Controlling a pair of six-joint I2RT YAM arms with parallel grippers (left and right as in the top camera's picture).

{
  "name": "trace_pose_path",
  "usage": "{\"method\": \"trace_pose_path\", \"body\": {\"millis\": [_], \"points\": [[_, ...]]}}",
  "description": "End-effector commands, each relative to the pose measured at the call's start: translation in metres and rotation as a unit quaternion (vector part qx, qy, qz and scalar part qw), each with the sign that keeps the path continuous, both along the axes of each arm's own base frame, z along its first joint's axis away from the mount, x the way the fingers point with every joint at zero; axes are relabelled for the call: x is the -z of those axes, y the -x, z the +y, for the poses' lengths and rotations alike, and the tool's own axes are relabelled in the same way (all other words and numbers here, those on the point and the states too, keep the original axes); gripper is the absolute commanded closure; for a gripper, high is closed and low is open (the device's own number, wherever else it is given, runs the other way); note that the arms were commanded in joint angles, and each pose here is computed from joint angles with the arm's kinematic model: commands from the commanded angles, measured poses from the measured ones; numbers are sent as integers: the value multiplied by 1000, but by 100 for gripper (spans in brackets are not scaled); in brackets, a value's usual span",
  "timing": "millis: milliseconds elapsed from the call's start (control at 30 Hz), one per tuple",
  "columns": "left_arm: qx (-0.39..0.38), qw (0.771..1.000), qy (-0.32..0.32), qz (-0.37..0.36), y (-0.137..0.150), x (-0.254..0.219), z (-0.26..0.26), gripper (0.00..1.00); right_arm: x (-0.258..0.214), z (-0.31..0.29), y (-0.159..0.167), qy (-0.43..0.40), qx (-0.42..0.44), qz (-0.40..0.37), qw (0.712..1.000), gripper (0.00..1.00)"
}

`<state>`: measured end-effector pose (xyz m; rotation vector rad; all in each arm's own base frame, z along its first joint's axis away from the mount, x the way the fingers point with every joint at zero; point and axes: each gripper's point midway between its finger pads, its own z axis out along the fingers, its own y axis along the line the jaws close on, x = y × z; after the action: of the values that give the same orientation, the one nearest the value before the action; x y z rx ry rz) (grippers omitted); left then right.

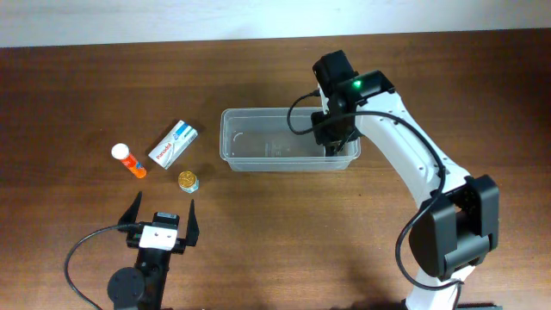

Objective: Pack container
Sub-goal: 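Carry the dark brown bottle into the container's right end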

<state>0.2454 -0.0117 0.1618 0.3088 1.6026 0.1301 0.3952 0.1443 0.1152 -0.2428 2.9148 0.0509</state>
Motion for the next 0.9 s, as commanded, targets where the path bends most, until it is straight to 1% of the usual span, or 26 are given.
{"method": "trace_pose_path", "body": {"millis": [0,367,500,767,833,867], "points": [[-4,1000,5,0,0,1,2,1,-1,-7,0,12,18,-10,1000,75],[-4,1000,4,0,0,1,2,0,18,-10,0,15,23,-11,1000,74],[-4,1000,5,0,0,1,2,1,18,-18,-2,36,40,-19,998,74],[-4,1000,4,0,0,1,2,0,18,-19,-2,38,40,-20,998,75],[-4,1000,4,0,0,1,2,1,18,-19,-2,38,40,-20,998,73],[-4,1000,5,0,0,1,2,1,18,-19,-2,38,40,-20,998,69]]}}
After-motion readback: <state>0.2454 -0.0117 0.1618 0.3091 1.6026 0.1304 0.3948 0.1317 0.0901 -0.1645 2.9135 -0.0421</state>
